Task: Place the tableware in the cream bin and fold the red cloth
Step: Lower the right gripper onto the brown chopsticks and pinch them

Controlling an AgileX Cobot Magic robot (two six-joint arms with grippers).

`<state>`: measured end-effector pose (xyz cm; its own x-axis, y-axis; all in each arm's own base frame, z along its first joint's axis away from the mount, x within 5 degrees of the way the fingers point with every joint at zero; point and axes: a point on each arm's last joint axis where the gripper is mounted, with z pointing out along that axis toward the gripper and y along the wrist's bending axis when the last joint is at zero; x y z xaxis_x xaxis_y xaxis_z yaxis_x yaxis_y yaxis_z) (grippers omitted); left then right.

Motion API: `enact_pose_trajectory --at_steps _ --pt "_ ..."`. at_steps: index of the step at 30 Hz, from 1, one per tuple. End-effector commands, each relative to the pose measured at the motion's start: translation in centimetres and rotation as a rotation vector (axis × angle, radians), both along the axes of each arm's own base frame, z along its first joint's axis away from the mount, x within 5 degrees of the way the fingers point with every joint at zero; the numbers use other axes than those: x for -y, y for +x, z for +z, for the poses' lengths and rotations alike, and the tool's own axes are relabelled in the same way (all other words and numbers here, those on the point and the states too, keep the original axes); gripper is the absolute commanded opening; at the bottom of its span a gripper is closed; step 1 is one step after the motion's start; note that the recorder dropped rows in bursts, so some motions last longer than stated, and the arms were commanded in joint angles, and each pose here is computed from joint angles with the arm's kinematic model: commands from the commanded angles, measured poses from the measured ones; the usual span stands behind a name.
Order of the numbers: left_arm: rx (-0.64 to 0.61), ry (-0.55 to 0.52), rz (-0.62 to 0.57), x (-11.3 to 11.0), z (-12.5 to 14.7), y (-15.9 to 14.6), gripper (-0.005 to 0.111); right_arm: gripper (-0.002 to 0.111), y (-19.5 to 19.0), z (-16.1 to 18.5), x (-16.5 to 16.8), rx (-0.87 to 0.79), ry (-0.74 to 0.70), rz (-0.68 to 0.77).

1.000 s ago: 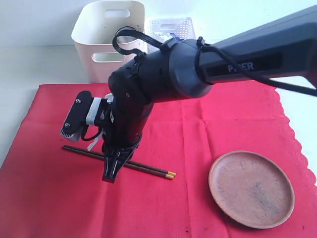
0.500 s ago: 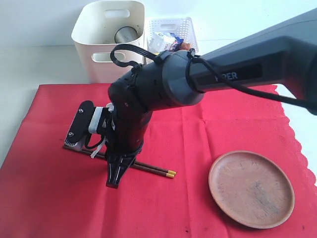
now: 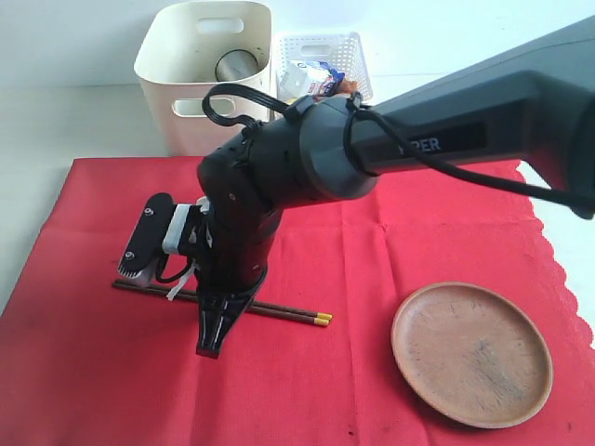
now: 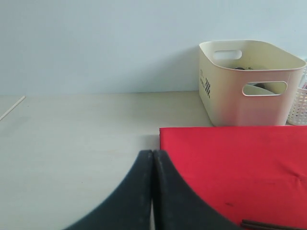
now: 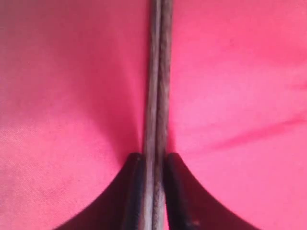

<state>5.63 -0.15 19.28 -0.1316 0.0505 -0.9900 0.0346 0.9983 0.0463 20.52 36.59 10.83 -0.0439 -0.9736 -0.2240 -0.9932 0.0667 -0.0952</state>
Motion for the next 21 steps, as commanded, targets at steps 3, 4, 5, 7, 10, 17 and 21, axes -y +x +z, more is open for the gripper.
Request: enact_pose_trajectory --at_steps 3,4,5,7,10,17,21 --pt "0.012 -0.003 0.003 0.0 0.1 0.0 0.0 0.0 0.3 -0.2 0.1 -0.022 -0.076 0.014" --pt "0.012 -0.003 0.003 0.0 0.1 0.0 0.0 0.0 0.4 0.0 0.0 -0.021 -0.073 0.014" --pt "0.012 -0.003 0.003 0.0 0.1 0.0 0.0 0.0 0.5 0.5 -0.1 -0.015 -0.063 0.014" --pt "0.012 -0.003 0.003 0.0 0.1 0.0 0.0 0.0 0.6 1.6 -0.3 -0.001 -0.039 0.014" --pt "0.012 -0.003 0.003 0.0 0.1 0.0 0.0 0.0 0.6 3.2 -0.4 0.02 -0.004 0.014" --pt "0.012 -0.003 0.003 0.0 0.1 0.0 0.0 0.0 0.5 5.1 -0.3 0.042 0.034 0.013" --pt "0.012 -0.003 0.003 0.0 0.1 0.0 0.0 0.003 0.6 4.7 -0.4 0.013 0.047 -0.117"
